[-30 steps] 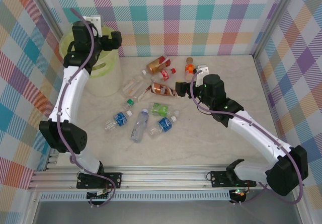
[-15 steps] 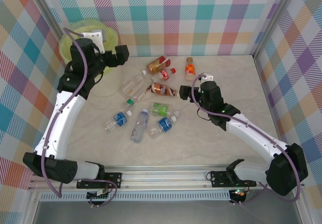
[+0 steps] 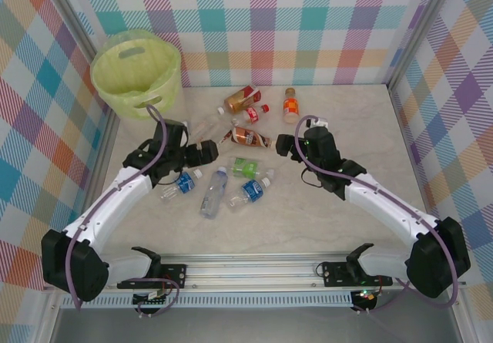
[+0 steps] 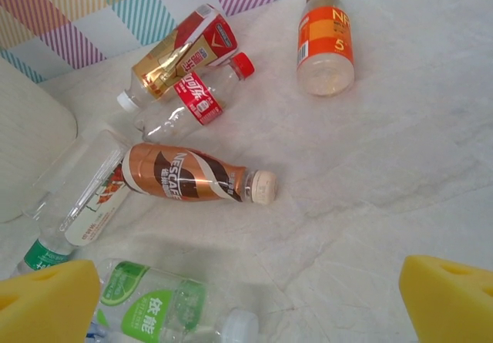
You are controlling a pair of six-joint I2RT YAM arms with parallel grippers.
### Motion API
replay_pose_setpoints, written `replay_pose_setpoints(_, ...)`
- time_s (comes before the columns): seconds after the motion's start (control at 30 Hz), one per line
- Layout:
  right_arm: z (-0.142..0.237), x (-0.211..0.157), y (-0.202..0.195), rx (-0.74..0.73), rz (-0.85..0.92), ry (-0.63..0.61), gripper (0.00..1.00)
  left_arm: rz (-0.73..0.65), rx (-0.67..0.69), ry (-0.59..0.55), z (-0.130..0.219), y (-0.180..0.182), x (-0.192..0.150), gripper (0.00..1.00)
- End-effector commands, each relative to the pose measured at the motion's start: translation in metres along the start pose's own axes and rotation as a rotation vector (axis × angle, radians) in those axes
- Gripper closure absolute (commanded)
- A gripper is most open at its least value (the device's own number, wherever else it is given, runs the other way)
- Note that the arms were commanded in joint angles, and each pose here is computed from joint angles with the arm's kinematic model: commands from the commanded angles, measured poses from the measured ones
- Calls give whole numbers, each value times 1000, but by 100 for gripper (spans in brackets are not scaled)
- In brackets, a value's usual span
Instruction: Put the plastic bottles in the bin
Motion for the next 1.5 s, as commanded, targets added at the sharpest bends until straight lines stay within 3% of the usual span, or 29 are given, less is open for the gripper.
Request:
replay_pose_setpoints(0.0,1,-18,-12,-33,-33,60,0,22,-42,101,-14,-3,-34,0)
replay_pose_setpoints(0.17,1,-25,-21,-53,-39,63,0,12,-5,238,-34,7,-74,7)
replay_pose_setpoints(0.43,-5,-25,-13,-33,-26,89,0,-61,-21,316,-66,-6,-90,19)
replay_pose_setpoints(0.63,-5,-26,-13,-28,-33,91,0,-133,83,328,-83,4,-90,24)
replay_pose_setpoints(1.03,-3,-27,-13,-15,-42,87,0,-151,127,372,-107,8,-101,36)
replay_pose_setpoints(1.47,-4,-26,-10,-4,-39,90,0,-145,117,274,-86,0,-77,50)
Point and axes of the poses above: each hand's point on the last joint's axis, 136 mm out from that joint toward the fingers, its own z axis back along the fingers, its own y axis along the line the jaws close on, x = y × z, the point moved 3 cm from there along z, back along the fingers, and after that the axes turned 9 degrees about -z, right-handed, at the moved point
